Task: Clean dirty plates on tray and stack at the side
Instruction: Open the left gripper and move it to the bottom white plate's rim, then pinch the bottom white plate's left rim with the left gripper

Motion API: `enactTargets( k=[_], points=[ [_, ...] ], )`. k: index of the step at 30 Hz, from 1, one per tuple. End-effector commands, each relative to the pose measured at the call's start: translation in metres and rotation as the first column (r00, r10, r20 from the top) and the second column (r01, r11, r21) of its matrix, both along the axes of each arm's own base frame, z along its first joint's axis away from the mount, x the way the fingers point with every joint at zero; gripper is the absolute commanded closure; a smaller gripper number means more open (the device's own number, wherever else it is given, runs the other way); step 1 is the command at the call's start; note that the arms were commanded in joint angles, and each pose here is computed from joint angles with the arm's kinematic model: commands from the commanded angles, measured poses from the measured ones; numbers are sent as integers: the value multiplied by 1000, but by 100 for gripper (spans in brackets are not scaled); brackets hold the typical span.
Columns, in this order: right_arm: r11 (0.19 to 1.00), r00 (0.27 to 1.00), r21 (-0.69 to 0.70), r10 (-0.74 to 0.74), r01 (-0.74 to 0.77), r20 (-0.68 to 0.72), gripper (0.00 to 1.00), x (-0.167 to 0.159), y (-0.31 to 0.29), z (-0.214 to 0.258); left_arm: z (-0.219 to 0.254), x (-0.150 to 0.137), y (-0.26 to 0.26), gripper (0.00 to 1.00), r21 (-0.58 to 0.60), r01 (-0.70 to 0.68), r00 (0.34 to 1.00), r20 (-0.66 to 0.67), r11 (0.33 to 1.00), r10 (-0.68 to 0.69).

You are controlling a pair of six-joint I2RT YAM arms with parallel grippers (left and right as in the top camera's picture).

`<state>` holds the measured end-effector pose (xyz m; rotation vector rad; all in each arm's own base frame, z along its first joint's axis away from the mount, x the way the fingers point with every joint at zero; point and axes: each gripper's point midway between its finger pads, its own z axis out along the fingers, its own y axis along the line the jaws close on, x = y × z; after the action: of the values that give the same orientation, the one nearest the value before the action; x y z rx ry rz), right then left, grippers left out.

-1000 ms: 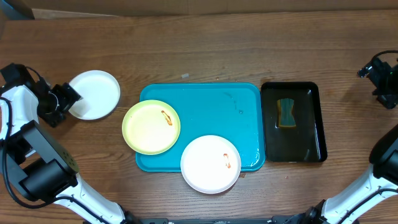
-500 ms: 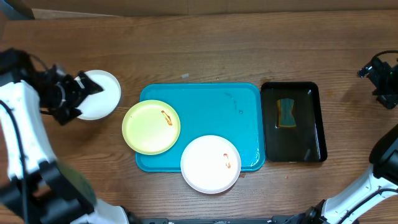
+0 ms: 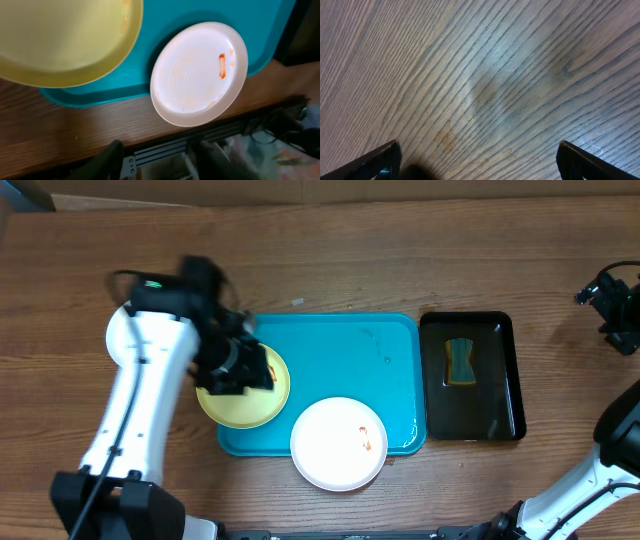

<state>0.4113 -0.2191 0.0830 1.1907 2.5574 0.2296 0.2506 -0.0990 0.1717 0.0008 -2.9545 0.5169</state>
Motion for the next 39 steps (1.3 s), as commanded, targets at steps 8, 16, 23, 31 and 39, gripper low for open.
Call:
enactTargets(
  k=[8, 16, 23, 31, 39],
  points=[
    [1000, 1000, -13, -6, 6, 26, 0, 5, -4, 10, -82, -60, -55, 50, 66, 126, 983, -146, 990, -115],
    [1000, 1000, -13, -6, 6, 26, 0, 5, -4, 10, -114, -47, -36, 52, 242, 49, 998, -61, 969, -36],
    [1000, 1000, -13, -6, 6, 26, 0, 4, -4, 10, -131, -39, -34, 62, 260, 9, 1000, -2, 966, -8],
    [1000, 1000, -13, -6, 6, 26, 0, 5, -4, 10, -146, -49, -43, 76, 195, 4, 1000, -27, 981, 1],
    [1000, 1000, -13, -6, 6, 26, 0, 5, -4, 10, -146, -41, -48, 81, 171, 5, 1000, 4, 985, -6]
  ],
)
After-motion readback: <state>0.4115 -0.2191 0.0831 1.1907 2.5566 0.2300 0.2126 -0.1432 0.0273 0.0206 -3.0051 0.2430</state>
